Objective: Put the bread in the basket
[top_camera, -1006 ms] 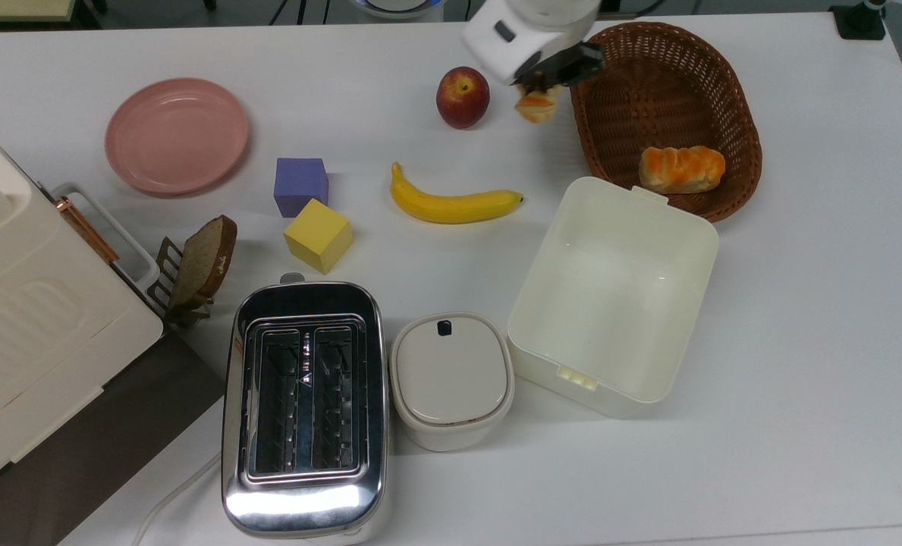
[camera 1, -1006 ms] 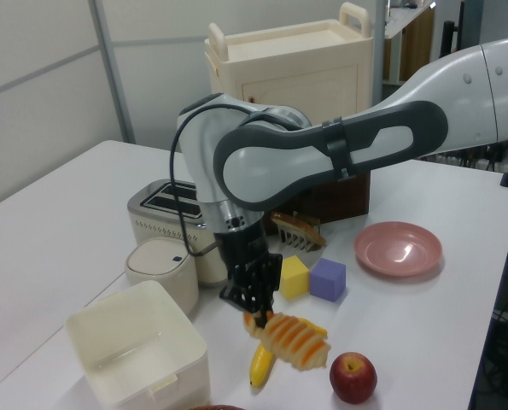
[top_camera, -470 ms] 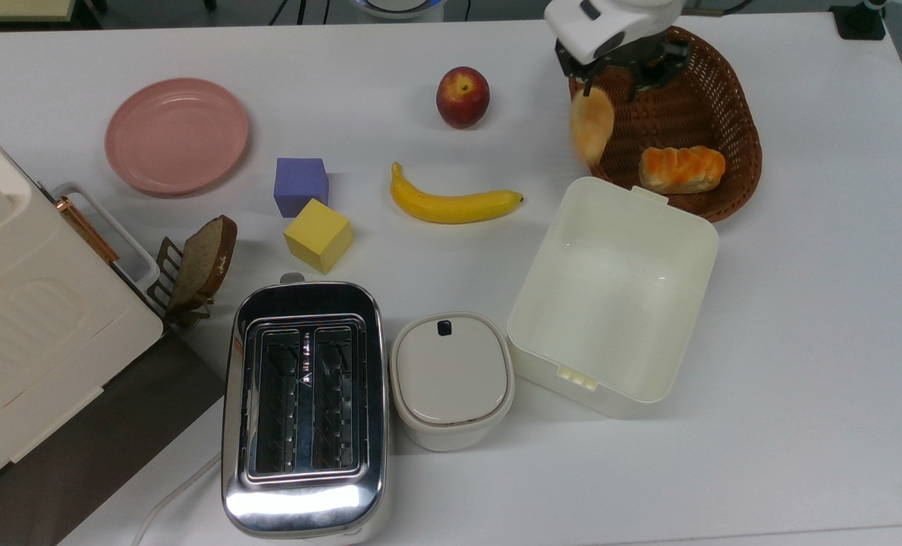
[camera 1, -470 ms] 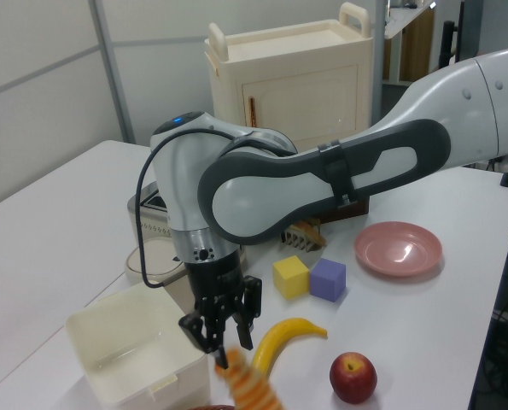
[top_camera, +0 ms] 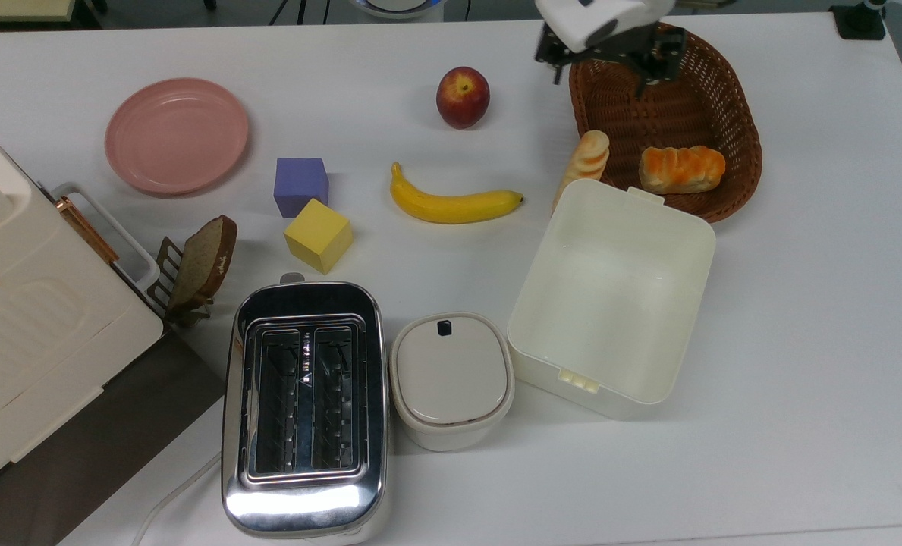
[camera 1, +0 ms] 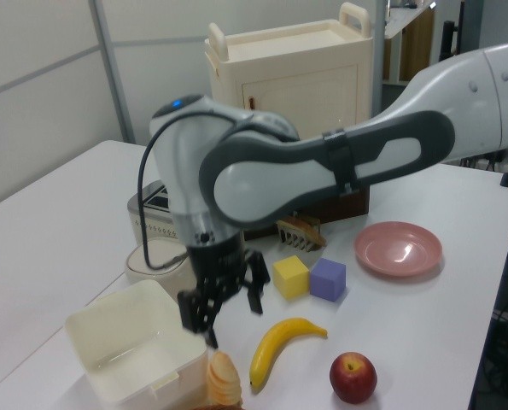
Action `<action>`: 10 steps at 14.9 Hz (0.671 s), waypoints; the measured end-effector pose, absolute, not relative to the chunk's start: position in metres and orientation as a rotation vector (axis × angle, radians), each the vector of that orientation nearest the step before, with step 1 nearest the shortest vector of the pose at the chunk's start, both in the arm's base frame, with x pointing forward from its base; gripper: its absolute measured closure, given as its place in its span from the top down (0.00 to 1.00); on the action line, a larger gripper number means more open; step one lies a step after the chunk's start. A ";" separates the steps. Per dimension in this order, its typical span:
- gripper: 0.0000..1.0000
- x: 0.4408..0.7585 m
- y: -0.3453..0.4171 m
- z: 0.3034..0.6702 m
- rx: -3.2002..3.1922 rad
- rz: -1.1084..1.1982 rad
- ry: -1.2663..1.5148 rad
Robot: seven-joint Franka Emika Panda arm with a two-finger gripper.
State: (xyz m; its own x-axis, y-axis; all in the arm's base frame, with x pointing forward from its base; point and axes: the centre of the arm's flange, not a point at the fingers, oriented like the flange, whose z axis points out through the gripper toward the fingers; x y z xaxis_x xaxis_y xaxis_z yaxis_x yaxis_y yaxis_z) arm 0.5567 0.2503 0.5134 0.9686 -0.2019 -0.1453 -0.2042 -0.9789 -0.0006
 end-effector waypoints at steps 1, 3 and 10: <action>1.00 0.559 0.242 0.523 -3.113 0.206 0.325; 1.00 0.562 0.228 0.540 -3.141 0.156 0.328; 1.00 0.575 0.221 0.506 -3.167 0.234 0.343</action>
State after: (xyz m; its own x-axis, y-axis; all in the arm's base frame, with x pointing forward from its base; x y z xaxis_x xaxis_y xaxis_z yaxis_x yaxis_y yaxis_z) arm 0.5747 0.2212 0.5059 0.9663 -0.2164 -0.1392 -0.2087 -0.9756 0.0680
